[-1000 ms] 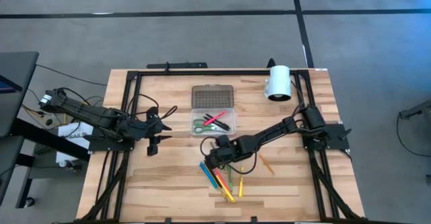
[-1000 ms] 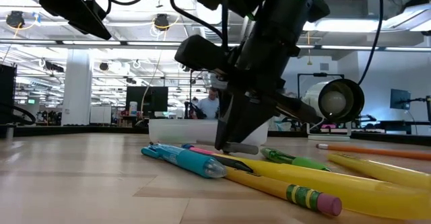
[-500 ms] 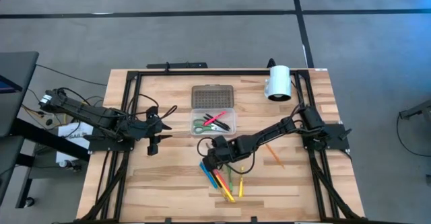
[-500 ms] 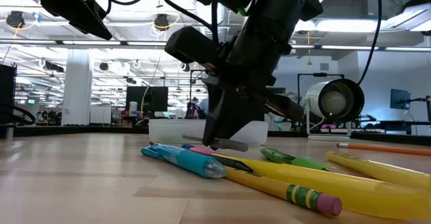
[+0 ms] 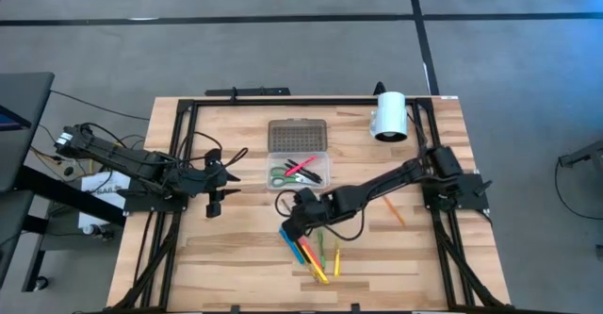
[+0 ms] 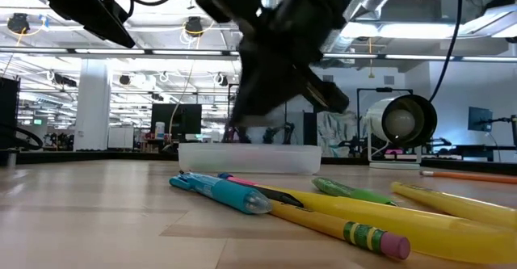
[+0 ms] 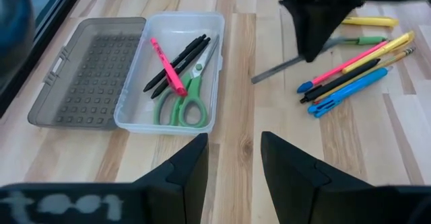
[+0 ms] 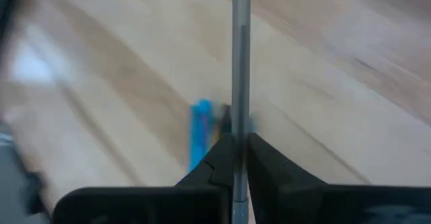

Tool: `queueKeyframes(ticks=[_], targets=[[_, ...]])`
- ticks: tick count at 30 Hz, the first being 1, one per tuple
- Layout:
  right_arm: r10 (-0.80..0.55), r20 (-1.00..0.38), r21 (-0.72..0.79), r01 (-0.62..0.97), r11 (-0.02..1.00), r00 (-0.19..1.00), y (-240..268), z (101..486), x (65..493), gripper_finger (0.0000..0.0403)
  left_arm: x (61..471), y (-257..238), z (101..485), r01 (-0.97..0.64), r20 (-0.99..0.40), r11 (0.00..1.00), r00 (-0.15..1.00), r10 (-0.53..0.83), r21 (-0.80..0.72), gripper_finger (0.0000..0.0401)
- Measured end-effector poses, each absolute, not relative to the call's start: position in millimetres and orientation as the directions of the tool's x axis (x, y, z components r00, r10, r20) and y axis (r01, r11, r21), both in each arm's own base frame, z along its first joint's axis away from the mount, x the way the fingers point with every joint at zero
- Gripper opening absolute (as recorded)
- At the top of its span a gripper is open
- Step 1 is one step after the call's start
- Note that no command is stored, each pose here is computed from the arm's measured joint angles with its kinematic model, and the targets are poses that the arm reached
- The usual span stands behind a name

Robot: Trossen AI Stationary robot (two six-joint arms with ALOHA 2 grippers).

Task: Pick & place school supplies into a supply box
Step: Put the gray pen into the supply box

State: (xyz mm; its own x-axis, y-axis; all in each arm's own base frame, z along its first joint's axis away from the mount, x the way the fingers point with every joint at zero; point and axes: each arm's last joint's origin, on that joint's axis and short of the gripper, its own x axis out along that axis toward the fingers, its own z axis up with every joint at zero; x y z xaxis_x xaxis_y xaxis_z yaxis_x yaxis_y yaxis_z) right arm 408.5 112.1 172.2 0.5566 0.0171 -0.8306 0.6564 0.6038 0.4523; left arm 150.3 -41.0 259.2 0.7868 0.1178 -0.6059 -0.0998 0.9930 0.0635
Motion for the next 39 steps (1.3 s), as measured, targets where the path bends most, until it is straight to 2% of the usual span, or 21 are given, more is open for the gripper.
queueKeyframes(ticks=[9, 14, 27, 33, 39], targets=[[-0.123, -0.822, 0.349, 0.662, 0.663, 0.556, 73.0, 211.6, 395.8, 0.0011, 150.7, -40.9, 259.8, -0.107, -0.6, 0.992, 0.791, 0.125, 0.066, 0.0127], [-0.183, -0.844, 0.236, 0.655, 0.718, 0.504, 34.3, 213.9, 394.6, 0.0009, 151.1, -40.7, 260.3, -0.129, -0.592, 0.99, 0.795, 0.134, 0.051, 0.0127], [-0.206, -0.855, 0.013, 0.416, 0.909, 0.476, -24.7, 207.7, 398.4, 0.0012, 152.1, -40.0, 261.9, -0.208, -0.569, 0.978, 0.805, 0.169, -0.004, 0.0127], [-0.176, -0.878, -0.029, 0.317, 0.948, 0.446, -32.1, 194.5, 400.6, 0.0023, 152.1, -39.0, 262.3, -0.25, -0.559, 0.968, 0.804, 0.203, -0.007, 0.0127], [-0.161, -0.885, -0.018, 0.314, 0.949, 0.437, -35.9, 188.5, 402.2, 0.0036, 152.3, -38.6, 262.7, -0.276, -0.552, 0.961, 0.805, 0.217, -0.025, 0.0127]])
